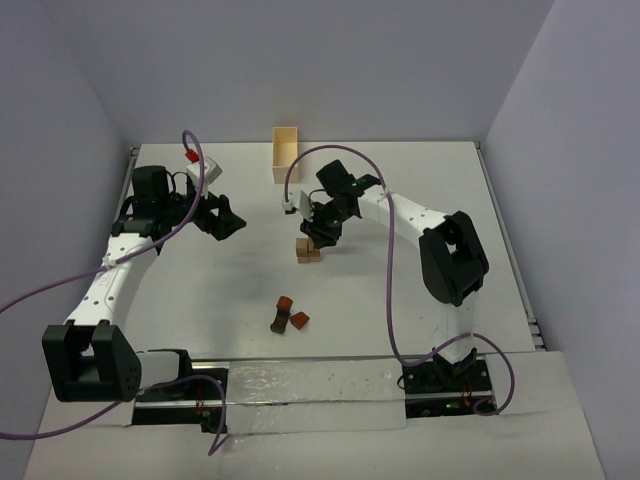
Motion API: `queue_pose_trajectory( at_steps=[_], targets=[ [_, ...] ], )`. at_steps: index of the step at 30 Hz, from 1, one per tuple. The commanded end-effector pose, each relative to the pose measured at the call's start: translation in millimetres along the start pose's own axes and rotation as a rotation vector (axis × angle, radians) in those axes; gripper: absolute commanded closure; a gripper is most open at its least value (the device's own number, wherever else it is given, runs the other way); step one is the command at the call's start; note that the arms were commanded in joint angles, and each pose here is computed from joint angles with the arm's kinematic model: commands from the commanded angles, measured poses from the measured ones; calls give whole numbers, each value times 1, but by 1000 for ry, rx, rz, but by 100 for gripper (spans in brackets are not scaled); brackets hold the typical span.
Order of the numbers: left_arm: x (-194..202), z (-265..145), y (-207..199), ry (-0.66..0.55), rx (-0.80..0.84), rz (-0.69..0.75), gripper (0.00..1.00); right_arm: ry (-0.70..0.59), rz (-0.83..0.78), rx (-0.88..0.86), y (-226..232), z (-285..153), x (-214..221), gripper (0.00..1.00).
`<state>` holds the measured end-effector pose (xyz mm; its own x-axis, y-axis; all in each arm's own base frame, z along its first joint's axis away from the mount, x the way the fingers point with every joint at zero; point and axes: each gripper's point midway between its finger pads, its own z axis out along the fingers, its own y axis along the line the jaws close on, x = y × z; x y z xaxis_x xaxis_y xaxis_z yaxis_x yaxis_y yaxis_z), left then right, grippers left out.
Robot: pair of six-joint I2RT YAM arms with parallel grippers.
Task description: Build the wood block tower
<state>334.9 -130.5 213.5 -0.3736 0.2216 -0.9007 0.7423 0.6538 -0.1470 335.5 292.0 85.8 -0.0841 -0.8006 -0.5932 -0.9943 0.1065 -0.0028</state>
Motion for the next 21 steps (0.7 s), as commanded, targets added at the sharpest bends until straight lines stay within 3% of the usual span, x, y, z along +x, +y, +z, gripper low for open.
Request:
queue_pose_trajectory(
  at_steps=[1,21],
  targets=[
    [-7,1,1,-20,22,29,1,-39,-29,20,-8,-1,-21,76],
    [-5,2,0,-15,31,26,1,-22,-29,11,-5,3,-15,71]
  ],
)
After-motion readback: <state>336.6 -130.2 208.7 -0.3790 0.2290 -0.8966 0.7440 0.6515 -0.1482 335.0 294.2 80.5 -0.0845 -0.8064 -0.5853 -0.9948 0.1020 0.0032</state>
